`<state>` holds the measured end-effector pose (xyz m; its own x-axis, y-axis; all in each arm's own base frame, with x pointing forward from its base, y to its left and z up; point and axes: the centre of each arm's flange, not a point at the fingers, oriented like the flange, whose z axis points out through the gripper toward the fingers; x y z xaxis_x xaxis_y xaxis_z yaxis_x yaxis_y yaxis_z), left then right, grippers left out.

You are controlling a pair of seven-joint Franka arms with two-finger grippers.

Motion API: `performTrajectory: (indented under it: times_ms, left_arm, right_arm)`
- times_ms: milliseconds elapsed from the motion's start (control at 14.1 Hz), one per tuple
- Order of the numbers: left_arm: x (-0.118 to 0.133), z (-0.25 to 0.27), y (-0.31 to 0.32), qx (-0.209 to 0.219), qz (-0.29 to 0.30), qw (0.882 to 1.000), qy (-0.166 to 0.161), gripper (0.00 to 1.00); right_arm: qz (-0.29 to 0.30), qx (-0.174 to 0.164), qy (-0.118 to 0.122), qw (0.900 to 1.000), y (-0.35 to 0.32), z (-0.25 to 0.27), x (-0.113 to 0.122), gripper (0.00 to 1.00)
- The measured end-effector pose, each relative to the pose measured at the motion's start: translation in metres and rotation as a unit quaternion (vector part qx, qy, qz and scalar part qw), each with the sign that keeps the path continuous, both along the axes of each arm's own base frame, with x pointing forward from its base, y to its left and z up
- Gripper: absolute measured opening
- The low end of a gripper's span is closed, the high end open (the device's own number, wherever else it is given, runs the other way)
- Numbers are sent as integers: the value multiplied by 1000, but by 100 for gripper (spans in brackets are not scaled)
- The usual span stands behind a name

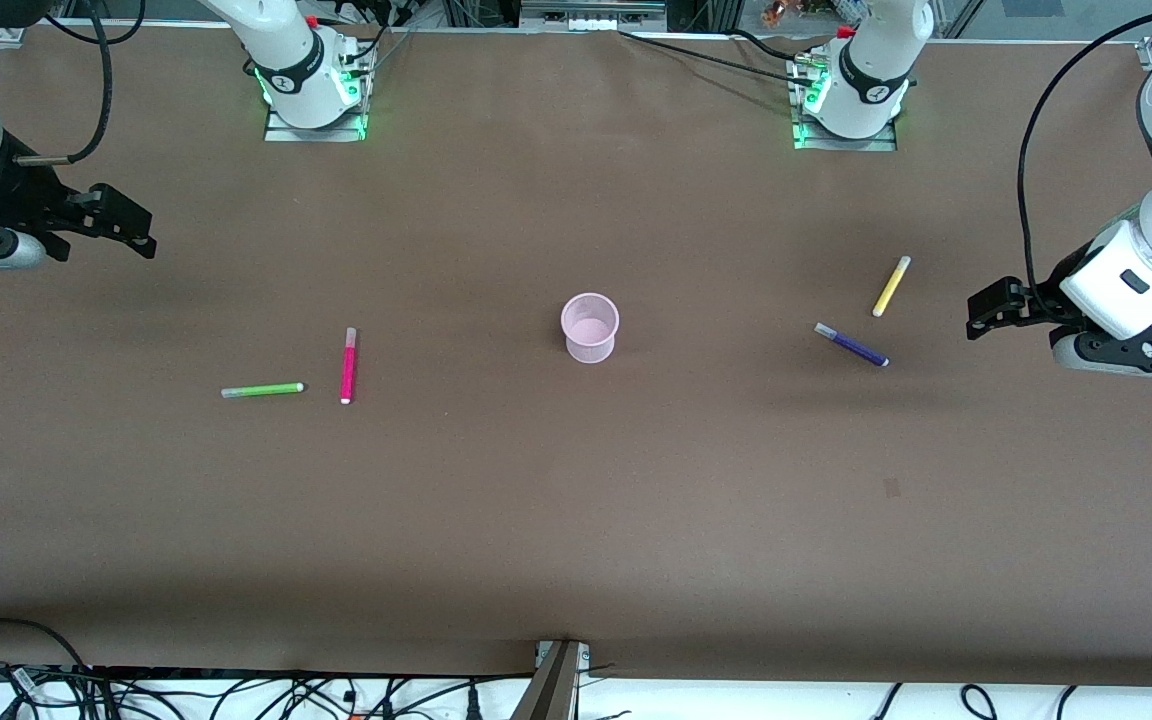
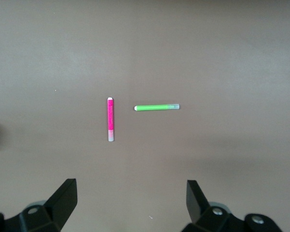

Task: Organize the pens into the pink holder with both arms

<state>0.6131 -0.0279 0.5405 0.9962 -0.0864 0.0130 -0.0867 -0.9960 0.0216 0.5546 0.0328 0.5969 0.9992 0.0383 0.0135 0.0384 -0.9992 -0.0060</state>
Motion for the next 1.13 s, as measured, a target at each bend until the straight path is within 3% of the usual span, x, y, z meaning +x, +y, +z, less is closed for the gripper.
performTrajectory:
  times_ms: [1133]
  left_arm:
    - [0, 6, 1, 0, 2, 1000, 1, 100]
  right_arm:
    - [-2, -7, 5, 1000, -4, -4, 0, 100]
